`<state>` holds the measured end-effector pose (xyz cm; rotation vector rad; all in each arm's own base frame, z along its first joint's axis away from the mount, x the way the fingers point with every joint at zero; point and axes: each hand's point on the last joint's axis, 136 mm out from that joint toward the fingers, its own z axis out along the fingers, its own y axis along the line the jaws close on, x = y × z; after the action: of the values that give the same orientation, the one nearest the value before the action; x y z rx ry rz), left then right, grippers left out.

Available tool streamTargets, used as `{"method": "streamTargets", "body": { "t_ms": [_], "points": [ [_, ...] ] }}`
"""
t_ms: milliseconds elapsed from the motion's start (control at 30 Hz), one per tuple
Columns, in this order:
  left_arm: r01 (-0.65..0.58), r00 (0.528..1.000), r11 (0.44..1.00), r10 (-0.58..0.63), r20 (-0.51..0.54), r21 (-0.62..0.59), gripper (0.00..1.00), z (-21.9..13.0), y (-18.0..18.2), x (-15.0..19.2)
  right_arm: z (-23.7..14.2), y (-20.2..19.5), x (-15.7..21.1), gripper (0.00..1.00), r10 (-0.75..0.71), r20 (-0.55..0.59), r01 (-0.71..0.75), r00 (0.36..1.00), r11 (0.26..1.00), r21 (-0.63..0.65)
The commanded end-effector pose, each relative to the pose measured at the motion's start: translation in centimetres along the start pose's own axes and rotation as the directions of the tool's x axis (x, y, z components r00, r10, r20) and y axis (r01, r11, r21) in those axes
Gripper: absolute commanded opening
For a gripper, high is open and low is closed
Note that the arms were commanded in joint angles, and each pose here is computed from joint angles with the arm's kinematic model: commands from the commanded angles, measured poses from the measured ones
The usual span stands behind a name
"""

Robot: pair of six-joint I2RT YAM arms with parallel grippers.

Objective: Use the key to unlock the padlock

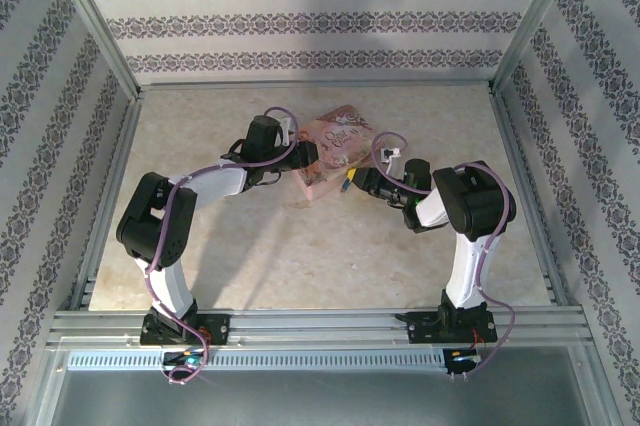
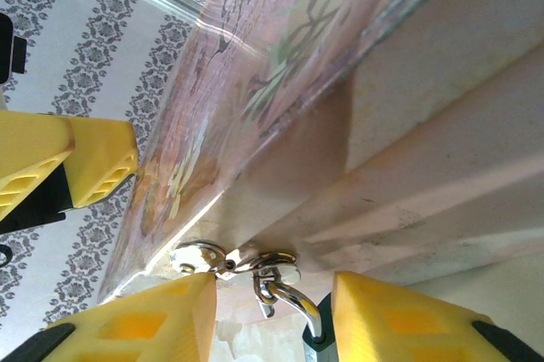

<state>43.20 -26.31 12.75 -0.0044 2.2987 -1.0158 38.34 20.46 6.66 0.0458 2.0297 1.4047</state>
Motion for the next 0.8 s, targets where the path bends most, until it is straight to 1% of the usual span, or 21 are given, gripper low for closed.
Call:
{"method": "streamTargets", "body": {
  "t_ms": [0, 400, 633, 767],
  "points": [
    [0.040, 0.993, 0.995, -0.050, -0.105, -0.095, 0.43, 0.3, 2.8, 3.7, 0.5, 1.0, 0.7, 0.39, -0.022, -0.024, 0.021, 0.999, 0.999, -0.047],
    [0.040, 0.994, 0.995, -0.049, -0.101, -0.095, 0.43, 0.3, 2.7, 3.6, 0.1, 0.6, 2.2, 0.37, -0.021, -0.036, 0.020, 0.999, 1.000, -0.022],
    [0.039, 0.994, 0.995, -0.048, -0.101, -0.096, 0.43, 0.2, 2.6, 3.5, 0.1, 0.4, 1.6, 0.32, -0.021, -0.017, 0.021, 1.000, 1.000, -0.012],
    [0.038, 0.994, 0.994, -0.048, -0.102, -0.098, 0.43, 0.2, 2.6, 3.5, 0.2, 0.5, 1.3, 0.26, -0.020, -0.013, 0.020, 1.000, 1.000, -0.016]
  ]
}}
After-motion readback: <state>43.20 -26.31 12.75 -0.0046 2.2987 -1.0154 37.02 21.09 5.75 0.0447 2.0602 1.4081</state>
